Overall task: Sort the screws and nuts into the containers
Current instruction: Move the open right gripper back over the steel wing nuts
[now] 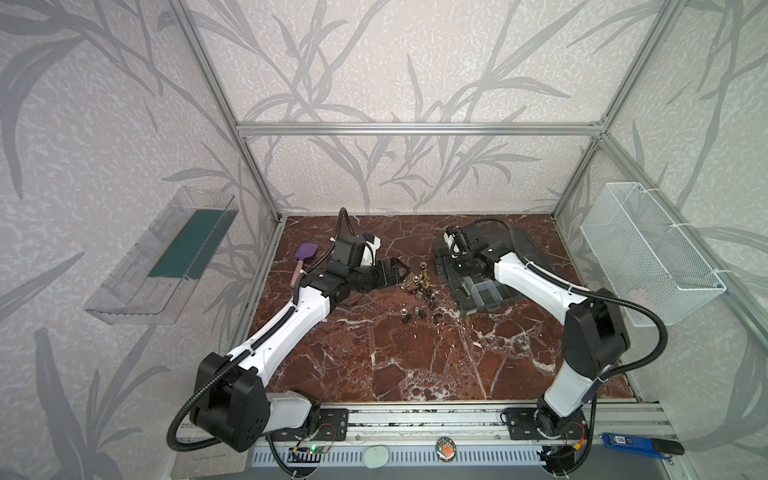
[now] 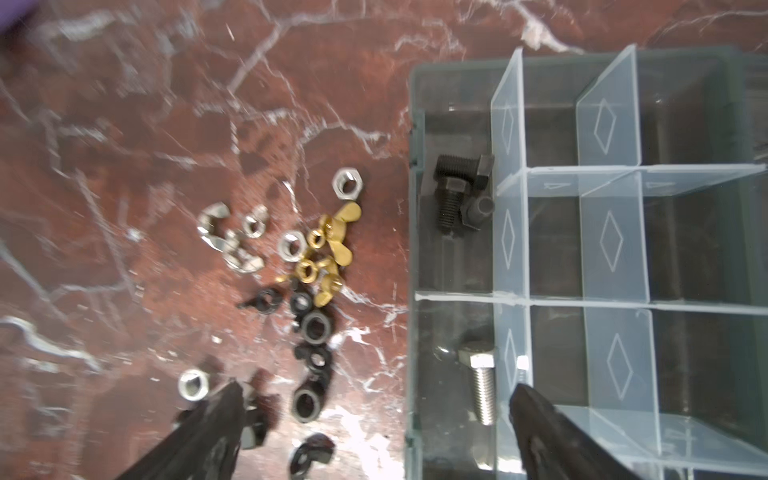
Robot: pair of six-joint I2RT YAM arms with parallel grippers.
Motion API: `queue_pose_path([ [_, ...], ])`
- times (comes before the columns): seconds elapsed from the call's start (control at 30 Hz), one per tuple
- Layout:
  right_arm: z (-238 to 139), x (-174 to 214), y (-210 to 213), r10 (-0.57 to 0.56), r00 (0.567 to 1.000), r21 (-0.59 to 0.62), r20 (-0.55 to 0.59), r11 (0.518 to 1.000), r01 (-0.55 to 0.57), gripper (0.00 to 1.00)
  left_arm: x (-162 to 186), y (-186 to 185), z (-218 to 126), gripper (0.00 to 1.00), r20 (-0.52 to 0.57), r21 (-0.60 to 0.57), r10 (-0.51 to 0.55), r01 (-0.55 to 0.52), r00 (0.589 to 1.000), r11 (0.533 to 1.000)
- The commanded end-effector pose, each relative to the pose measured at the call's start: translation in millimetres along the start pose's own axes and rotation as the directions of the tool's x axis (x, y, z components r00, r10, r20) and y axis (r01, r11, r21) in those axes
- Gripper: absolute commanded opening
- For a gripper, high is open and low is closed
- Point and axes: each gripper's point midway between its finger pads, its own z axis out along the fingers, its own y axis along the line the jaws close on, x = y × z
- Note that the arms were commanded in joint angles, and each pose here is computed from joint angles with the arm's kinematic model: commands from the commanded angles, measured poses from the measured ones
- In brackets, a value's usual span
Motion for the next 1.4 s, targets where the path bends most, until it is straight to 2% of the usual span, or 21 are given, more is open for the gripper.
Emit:
queue_pose_path([
  [0.0, -1.6, 0.0, -0.4, 0.077, 0.997, -0.016, 0.011, 0.997, -0.076, 0.99, 1.7, 3.6, -10.6, 0.99, 0.011, -0.02, 0.022, -0.022, 1.0, 1.0],
  [0.2, -3.6, -0.7, 35.2, 0.011, 1.0, -0.19, 0.008, 0.982, -0.009, 0.99, 1.5, 24.4, -18.5, 0.99, 0.021, -0.104, 0.01, -0.008, 1.0, 0.995],
  [0.37, 9.4, 5.7, 71.4, -0.171, 0.985, -0.157, -0.003, 0.973, 0.169, 0.99, 2.7, 52.9, -24.9, 0.99, 0.053, -0.167, -0.057, 0.065, 0.997, 0.984],
  [0.57, 47.8, 19.1, 105.3, -0.329, 0.943, -0.134, -0.05, 0.938, 0.32, 1.0, 10.6, 72.4, -25.4, 0.99, 0.047, -0.132, -0.17, 0.175, 0.984, 0.976],
  [0.7, 74.2, 23.3, 114.7, -0.359, 0.929, -0.134, -0.095, 0.929, 0.345, 0.91, 9.4, 78.1, -26.3, 0.99, 0.082, -0.044, -0.263, 0.267, 0.961, 0.963],
  [0.83, 97.1, 26.8, 118.8, -0.37, 0.92, -0.142, -0.131, 0.925, 0.352, 0.82, 5.8, 78.4, -28.3, 0.99, 0.114, 0.011, -0.296, 0.297, 0.948, 0.955],
  [1.07, 125.5, 40.6, 124.3, -0.41, 0.89, -0.161, -0.197, 0.909, 0.384, 0.74, 3.1, 86.2, -27.8, 0.99, 0.115, 0.011, -0.315, 0.316, 0.942, 0.949],
  [1.17, 134.1, 45.7, 123.1, -0.421, 0.881, -0.158, -0.215, 0.905, 0.394, 0.65, 1.8, 88.2, -26.2, 0.99, 0.109, 0.014, -0.323, 0.323, 0.94, 0.946],
  [1.37, 146.0, 49.6, 120.4, -0.435, 0.87, -0.147, -0.233, 0.9, 0.411, 0.58, -2.0, 89.2, -25.7, 0.99, 0.109, 0.019, -0.33, 0.33, 0.938, 0.944],
])
